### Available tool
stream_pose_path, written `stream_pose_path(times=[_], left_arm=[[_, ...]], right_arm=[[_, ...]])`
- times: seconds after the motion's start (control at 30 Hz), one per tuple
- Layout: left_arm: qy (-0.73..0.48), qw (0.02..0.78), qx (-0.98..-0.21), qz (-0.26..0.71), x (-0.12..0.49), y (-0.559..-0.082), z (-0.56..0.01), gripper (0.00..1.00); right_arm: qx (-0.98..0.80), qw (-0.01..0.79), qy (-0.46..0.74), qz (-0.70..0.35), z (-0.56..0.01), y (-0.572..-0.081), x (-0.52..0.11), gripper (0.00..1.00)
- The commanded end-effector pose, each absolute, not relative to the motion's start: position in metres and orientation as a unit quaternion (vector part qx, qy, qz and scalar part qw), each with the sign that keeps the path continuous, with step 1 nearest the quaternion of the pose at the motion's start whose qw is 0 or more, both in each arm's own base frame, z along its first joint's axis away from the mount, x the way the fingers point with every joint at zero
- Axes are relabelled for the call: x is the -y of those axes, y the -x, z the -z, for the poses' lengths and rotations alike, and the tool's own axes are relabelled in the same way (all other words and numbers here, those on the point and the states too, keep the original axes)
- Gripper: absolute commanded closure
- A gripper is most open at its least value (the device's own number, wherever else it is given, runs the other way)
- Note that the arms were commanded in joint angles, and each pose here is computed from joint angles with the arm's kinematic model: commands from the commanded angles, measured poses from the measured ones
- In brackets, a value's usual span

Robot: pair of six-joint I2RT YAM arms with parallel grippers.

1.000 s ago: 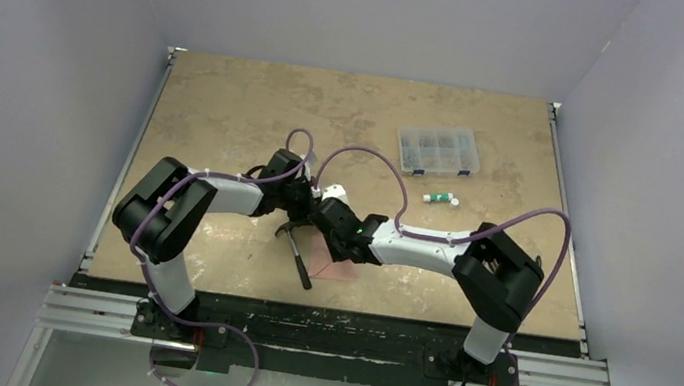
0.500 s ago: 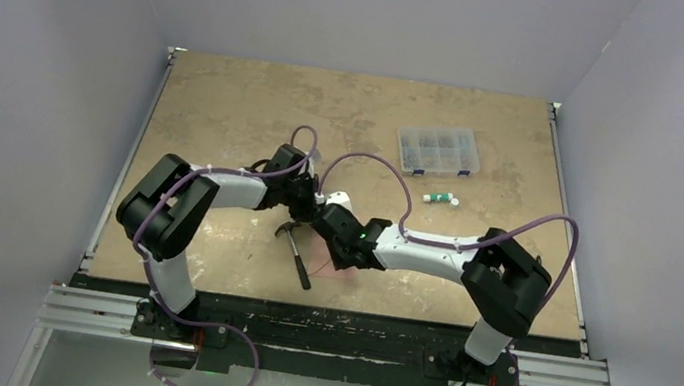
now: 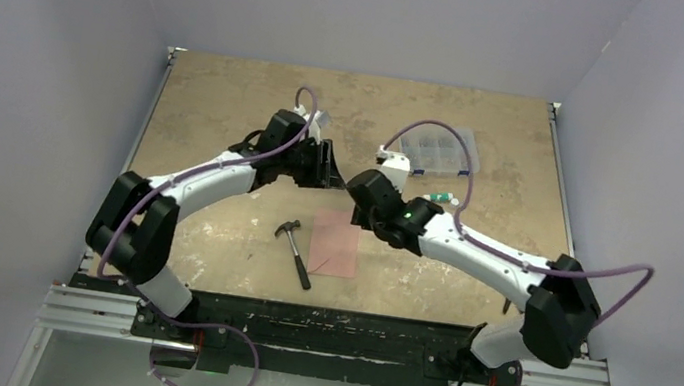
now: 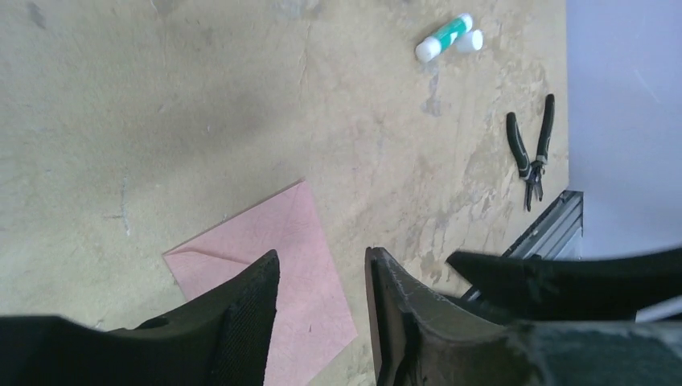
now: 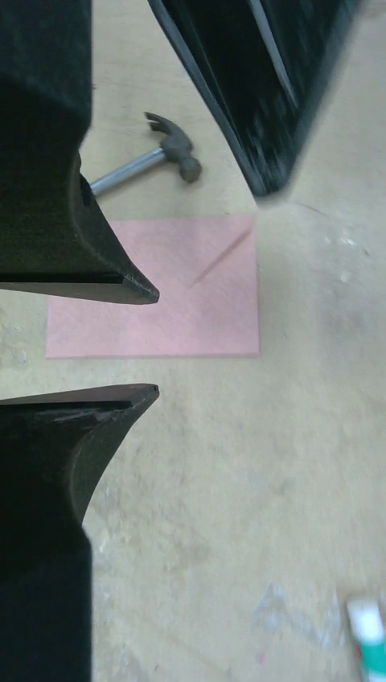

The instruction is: Place the letter into the envelope and seal it

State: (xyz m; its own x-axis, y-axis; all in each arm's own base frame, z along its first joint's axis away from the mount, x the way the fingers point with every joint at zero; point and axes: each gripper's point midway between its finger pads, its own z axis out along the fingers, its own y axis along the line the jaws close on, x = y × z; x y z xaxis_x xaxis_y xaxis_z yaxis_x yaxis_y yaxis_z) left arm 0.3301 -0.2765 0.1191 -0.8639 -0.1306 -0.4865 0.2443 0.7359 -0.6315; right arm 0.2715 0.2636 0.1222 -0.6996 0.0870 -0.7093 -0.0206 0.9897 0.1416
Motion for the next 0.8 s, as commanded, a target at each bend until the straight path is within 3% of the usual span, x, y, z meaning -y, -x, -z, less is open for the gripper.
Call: stream_pose_path(times=[0.0, 0.07, 0.13, 0.2, 0.23, 0.37, 0.5, 0.77], left_arm=[[-0.048, 0.334, -0.884, 0.324, 0.254, -0.337, -0.162, 0.55], [-0.037, 0.369, -0.881, 0.292, 0.237, -0.337, -0.174, 0.48], [-0.027, 0.407, -0.874, 0.264, 0.22, -0.337, -0.187, 0.34], [-0.02, 0.443, -0.865, 0.237, 0.204, -0.339, -0.2, 0.16], [-0.019, 0.456, -0.862, 0.222, 0.197, -0.34, -0.205, 0.12], [-0.041, 0.473, -0.862, 0.178, 0.186, -0.349, -0.216, 0.09], [-0.072, 0.488, -0.846, 0.202, 0.206, -0.368, -0.221, 0.11], [-0.075, 0.529, -0.825, 0.183, 0.21, -0.402, -0.238, 0.11]], right_arm=[[-0.902, 0.414, -0.101, -0.065, -0.134, -0.287, -0.22, 0.52], [-0.894, 0.425, -0.124, -0.069, -0.14, -0.297, -0.202, 0.45], [-0.882, 0.437, -0.156, -0.077, -0.148, -0.309, -0.183, 0.37], [-0.869, 0.446, -0.195, -0.087, -0.155, -0.323, -0.162, 0.36], [-0.862, 0.448, -0.22, -0.088, -0.158, -0.331, -0.149, 0.36], [-0.85, 0.445, -0.276, -0.058, -0.162, -0.354, -0.103, 0.36], [-0.845, 0.426, -0.323, -0.025, -0.153, -0.382, -0.053, 0.38], [-0.8, 0.357, -0.48, -0.046, -0.126, -0.401, -0.056, 0.39]])
